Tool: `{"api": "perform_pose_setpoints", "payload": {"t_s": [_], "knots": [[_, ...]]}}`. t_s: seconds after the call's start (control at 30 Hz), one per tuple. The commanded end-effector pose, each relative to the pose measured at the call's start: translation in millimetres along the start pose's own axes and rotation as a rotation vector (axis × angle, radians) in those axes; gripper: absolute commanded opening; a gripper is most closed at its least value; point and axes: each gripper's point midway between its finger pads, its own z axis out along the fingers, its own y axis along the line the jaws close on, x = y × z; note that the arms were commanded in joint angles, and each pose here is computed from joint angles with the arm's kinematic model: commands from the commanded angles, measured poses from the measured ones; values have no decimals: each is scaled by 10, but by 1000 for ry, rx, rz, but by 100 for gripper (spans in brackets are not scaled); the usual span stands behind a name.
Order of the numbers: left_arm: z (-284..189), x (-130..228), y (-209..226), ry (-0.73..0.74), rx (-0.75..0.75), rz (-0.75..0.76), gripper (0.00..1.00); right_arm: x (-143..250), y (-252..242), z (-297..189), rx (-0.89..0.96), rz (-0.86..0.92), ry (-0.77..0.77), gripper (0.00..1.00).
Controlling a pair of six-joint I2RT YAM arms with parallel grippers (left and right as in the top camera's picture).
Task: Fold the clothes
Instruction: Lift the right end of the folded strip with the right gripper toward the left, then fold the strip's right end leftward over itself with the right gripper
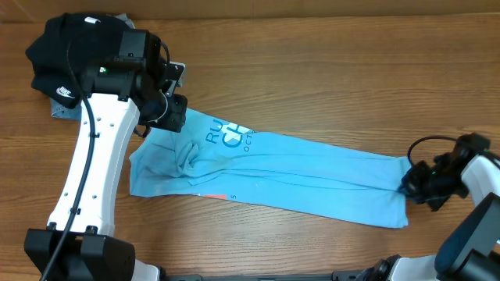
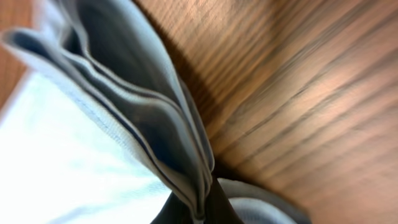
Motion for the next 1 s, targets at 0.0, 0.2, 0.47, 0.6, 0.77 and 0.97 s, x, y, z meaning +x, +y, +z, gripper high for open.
{"api": "perform_pose_setpoints", "payload": {"t_s": [0.0,0.2,0.47,0.6,0.77,0.97], "knots": [[-33,-9,16,-4,-5,27,44,-334,63,-497,25,-12,-178,4],[-33,-16,14,-7,-4,28,44,-260,389,-791,-9,-138,-227,4],[-33,-30,10,-13,-1,28,44,225,962,-516,75,-339,-165,4],[-33,-32,10,-14,-2,29,44,403,1029,-402,115,-358,-152,4],[-33,-32,10,-14,-2,28,44,558,971,-237,150,-359,-120,4],[-34,-80,15,-33,-4,30,46,779,1151,-142,82,-408,-64,7]]}}
